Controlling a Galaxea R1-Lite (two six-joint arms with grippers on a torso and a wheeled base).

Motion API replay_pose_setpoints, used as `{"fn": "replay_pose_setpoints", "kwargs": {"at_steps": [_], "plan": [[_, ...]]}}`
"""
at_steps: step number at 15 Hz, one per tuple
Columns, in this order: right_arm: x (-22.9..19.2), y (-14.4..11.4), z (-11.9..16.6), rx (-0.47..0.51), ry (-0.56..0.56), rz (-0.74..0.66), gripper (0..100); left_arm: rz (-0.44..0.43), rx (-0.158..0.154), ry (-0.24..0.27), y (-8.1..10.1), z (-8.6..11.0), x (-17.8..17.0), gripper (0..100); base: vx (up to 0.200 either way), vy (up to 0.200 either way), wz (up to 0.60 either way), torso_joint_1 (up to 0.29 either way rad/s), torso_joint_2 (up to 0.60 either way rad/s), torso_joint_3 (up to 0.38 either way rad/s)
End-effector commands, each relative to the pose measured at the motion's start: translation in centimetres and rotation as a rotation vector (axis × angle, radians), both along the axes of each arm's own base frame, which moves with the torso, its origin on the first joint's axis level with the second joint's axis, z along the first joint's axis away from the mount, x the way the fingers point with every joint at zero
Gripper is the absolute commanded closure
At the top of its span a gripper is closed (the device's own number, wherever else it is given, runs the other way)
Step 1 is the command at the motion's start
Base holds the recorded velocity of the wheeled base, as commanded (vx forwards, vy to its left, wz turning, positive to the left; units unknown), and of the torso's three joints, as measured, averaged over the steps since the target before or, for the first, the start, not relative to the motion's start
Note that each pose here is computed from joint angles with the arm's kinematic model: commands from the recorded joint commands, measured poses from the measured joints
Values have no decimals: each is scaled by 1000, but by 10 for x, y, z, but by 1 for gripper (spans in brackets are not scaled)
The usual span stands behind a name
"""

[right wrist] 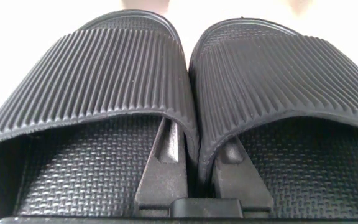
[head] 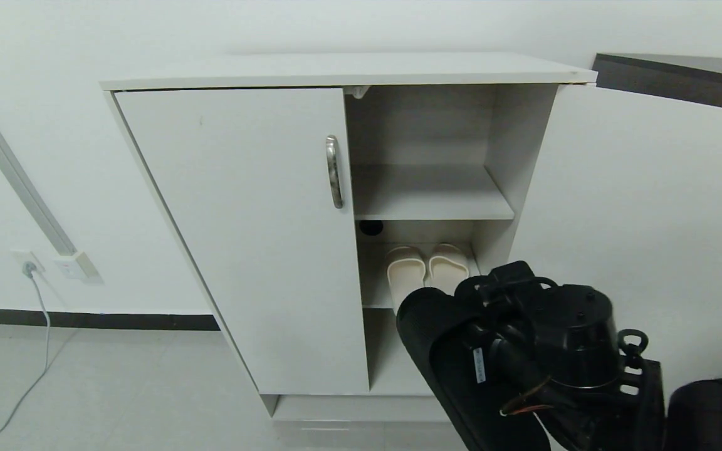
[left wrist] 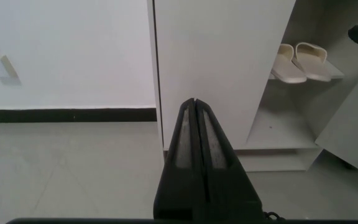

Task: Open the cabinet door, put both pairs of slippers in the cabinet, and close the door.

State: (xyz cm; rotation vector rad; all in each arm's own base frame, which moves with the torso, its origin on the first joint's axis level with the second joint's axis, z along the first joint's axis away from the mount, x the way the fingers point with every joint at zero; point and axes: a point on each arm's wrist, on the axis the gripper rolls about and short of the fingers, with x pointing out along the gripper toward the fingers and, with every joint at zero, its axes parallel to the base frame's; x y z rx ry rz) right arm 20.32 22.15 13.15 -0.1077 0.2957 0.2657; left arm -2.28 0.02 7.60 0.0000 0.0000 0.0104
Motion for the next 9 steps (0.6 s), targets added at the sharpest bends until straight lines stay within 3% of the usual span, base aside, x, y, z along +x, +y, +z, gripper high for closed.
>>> {"fn": "replay_pose_setpoints", "kwargs": {"at_steps": [1,3,5,7,9], "plan": [[16,22,-26,-62,27,-81,100,0,0,0,0,0,0,100,0,0,0,0,0,0],[24,44,-24,-47,75,-91,100,-1,0,0,0,0,0,100,0,0,0,0,0,0],[27,62,-1,43,112,-128,100,-1,0,0,0,0,0,100,0,0,0,0,0,0],[35,72,28,72,90,-235,100,-1,0,0,0,0,0,100,0,0,0,0,0,0],[37,73,52,95,39,-251,100,-1,2,0,0,0,0,100,0,0,0,0,0,0]]}}
